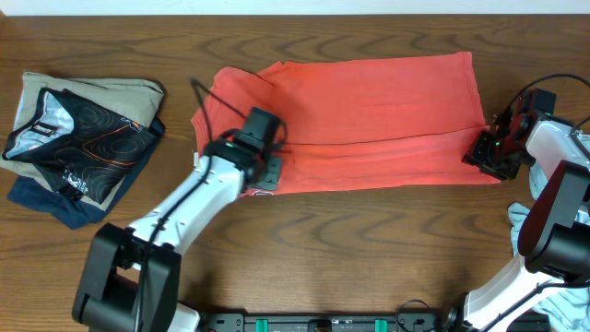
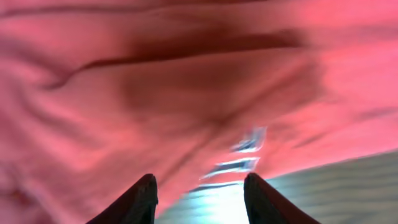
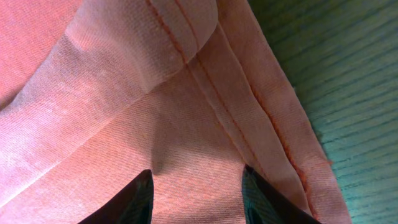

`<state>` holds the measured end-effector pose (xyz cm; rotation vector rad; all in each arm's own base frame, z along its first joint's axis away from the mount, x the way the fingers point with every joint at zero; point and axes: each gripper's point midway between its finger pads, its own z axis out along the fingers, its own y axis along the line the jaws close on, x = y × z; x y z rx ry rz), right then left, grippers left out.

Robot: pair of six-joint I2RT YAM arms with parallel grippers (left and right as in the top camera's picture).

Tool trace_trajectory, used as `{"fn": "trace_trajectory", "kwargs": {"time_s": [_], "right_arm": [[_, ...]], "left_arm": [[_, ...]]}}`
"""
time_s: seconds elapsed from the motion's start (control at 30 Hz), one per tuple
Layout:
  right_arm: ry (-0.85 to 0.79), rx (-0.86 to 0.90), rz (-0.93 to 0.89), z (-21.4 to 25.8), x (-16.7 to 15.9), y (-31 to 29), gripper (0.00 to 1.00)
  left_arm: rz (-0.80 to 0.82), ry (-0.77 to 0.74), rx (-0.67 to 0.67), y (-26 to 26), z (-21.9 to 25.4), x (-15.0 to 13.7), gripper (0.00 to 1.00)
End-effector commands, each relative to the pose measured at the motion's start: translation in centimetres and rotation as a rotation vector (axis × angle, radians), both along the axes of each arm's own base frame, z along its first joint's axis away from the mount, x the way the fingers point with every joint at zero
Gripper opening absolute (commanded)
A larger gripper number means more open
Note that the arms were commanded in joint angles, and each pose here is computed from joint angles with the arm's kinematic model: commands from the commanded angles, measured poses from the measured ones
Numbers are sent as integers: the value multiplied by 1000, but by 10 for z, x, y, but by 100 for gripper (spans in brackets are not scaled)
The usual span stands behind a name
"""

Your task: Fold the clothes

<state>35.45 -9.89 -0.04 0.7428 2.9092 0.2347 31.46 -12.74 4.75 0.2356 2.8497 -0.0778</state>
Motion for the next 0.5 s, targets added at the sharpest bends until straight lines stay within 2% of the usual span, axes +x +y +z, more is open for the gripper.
{"fn": "trace_trajectory", "kwargs": {"time_s": [0.0, 0.23, 0.47], "right_arm": [[96, -24, -1, -23, -19, -2, 47], [97, -24, -1, -23, -19, -2, 46], [96, -24, -1, -23, -19, -2, 46]], "left_arm": [[116, 5, 3, 27, 6, 7, 47], [296, 35, -1, 73, 3, 10, 47], [391, 88, 1, 87, -13, -1, 47]]}}
